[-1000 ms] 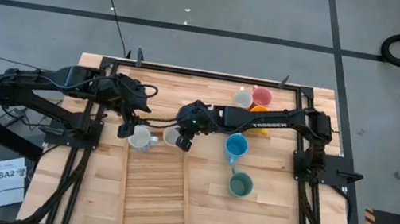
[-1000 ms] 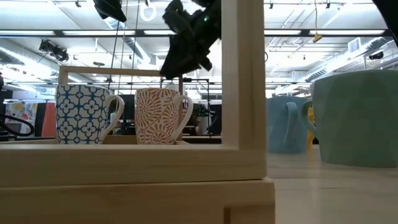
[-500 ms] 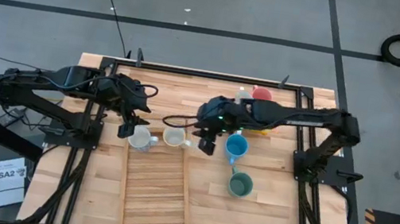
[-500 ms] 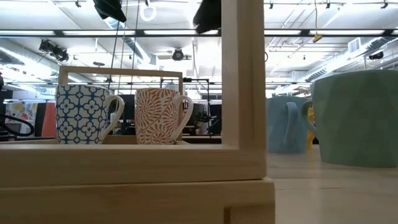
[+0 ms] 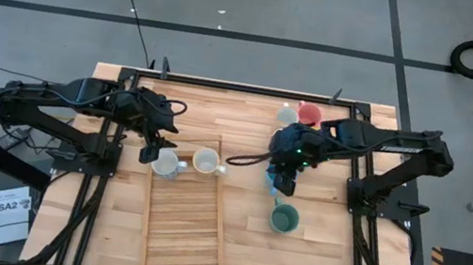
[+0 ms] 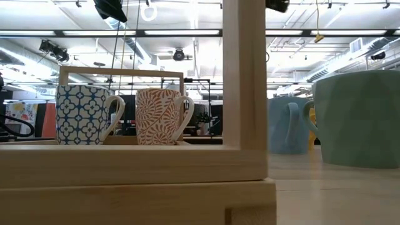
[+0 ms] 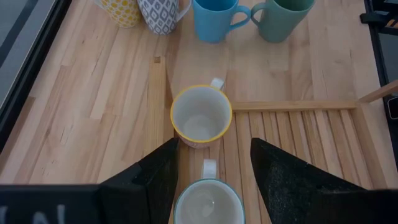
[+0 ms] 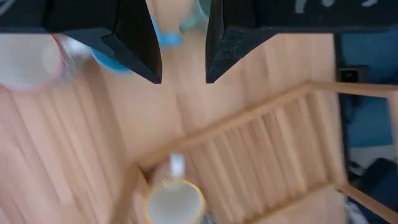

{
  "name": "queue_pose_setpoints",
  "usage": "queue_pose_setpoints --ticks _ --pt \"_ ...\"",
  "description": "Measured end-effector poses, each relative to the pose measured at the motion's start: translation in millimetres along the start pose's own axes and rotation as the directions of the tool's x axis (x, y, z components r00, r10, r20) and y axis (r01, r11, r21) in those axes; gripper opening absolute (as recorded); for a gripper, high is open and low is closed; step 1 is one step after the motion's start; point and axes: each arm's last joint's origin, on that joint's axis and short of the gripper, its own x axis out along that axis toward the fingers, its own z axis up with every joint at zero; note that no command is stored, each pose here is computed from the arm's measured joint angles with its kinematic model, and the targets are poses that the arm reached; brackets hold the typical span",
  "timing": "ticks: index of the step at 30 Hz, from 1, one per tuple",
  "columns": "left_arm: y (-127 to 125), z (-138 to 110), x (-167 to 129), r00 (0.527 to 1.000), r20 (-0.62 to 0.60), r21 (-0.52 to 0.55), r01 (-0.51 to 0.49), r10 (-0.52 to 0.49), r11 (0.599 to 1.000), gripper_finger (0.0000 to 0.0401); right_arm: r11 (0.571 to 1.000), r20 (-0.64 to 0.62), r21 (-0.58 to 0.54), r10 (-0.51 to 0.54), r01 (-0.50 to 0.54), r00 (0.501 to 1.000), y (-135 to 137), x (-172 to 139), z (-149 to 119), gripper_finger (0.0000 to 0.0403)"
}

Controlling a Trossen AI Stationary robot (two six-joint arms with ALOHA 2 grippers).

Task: Place coffee mugs
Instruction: Put the light blue mug on the shelf

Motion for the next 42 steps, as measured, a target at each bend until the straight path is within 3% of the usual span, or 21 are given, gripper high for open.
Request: queue_pose_setpoints --ticks 9,16,21,33,42 --pt "-0.1 0.0 0.0 1.000 0.000 0.000 0.001 -0.001 1.000 0.0204 0.967 -0.214 0.126 -0.190 0.220 0.958 -13.2 -1.0 -25.9 0.0129" --pt "-0.1 0.0 0.0 1.000 0.000 0.000 0.000 0.000 1.000 0.0204 0.868 -0.292 0.328 -0.282 0.372 0.914 -23.6 16.0 -46.6 0.0129" --pt "-0.1 0.0 0.0 1.000 0.001 0.000 0.000 0.000 1.000 0.0204 0.784 -0.341 0.409 -0.343 0.466 0.875 -33.3 34.5 -59.3 0.0129" --pt "-0.1 0.1 0.0 1.000 0.001 0.000 0.000 0.000 1.000 0.0204 0.723 -0.353 0.487 -0.351 0.490 0.867 -57.6 75.4 -75.6 0.0129" --pt "-0.1 0.1 0.0 1.000 0.001 0.000 0.000 0.000 1.000 0.0204 0.713 -0.322 0.521 -0.344 0.469 0.882 -65.3 86.6 -77.2 0.0129"
